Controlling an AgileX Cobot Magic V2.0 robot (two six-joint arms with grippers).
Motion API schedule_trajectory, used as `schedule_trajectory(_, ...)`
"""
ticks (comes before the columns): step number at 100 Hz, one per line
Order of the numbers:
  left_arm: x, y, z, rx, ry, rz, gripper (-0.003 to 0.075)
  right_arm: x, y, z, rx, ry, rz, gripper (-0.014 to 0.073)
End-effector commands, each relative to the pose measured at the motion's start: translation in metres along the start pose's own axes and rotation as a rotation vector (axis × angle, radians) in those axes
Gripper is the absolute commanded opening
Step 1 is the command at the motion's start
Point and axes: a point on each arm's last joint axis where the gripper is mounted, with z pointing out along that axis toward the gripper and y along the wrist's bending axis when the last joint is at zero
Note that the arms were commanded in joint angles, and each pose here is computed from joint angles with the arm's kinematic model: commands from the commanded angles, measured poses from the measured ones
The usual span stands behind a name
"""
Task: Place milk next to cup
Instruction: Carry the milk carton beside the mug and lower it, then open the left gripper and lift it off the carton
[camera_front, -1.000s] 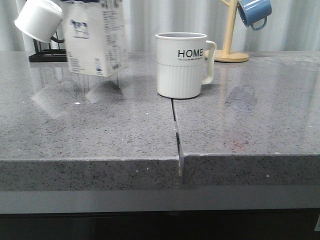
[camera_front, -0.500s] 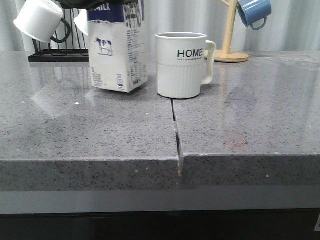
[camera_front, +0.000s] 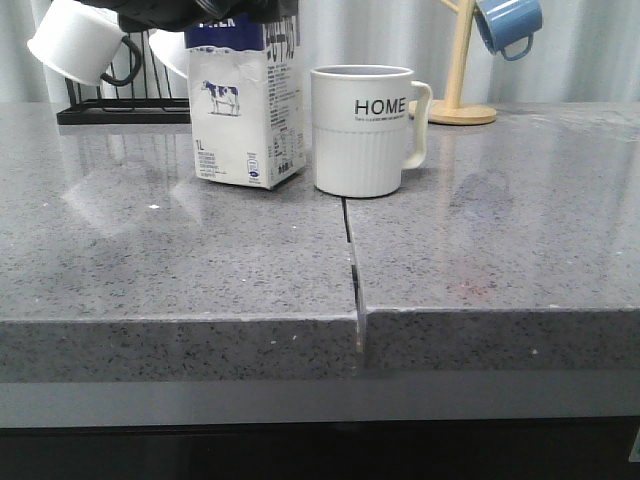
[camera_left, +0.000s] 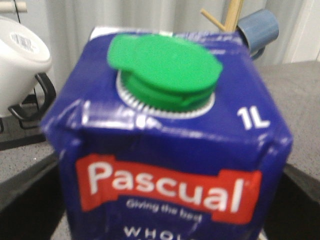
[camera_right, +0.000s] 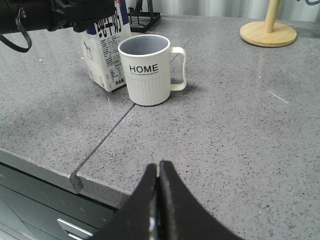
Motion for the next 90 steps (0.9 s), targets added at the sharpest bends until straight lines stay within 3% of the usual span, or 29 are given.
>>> schedule_trajectory(1,-0.031,-0.006,-0.009,0.014,-0.120,-0.015,0.0690,-0.014,0.001,-0.002,-0.002,-0.091,-0.006,-0.0037)
schedule_trajectory(18,-0.039,-0.007,-0.019,0.024,-0.112,-0.012,0.0640,-0.014,0.001,-0.002,-0.002,-0.091,-0.006,-0.0037)
schedule_trajectory(55,-0.068,-0.015,-0.063,0.096,-0.044,0.107,0.0622,-0.014,0.001,-0.002,-0.002,-0.091,-0.006,-0.0037)
schedule_trajectory(76,-0.075,-0.001,-0.099,0.078,-0.019,0.084,0.0428,-0.014,0.001,-0.002,-0.002,-0.091,-0.006,-0.0037)
schedule_trajectory(90,-0.071,0.016,-0.126,0.014,0.032,0.096,0.0199,-0.014,0.001,-0.002,-0.002,-0.091,-0.006,-0.0037)
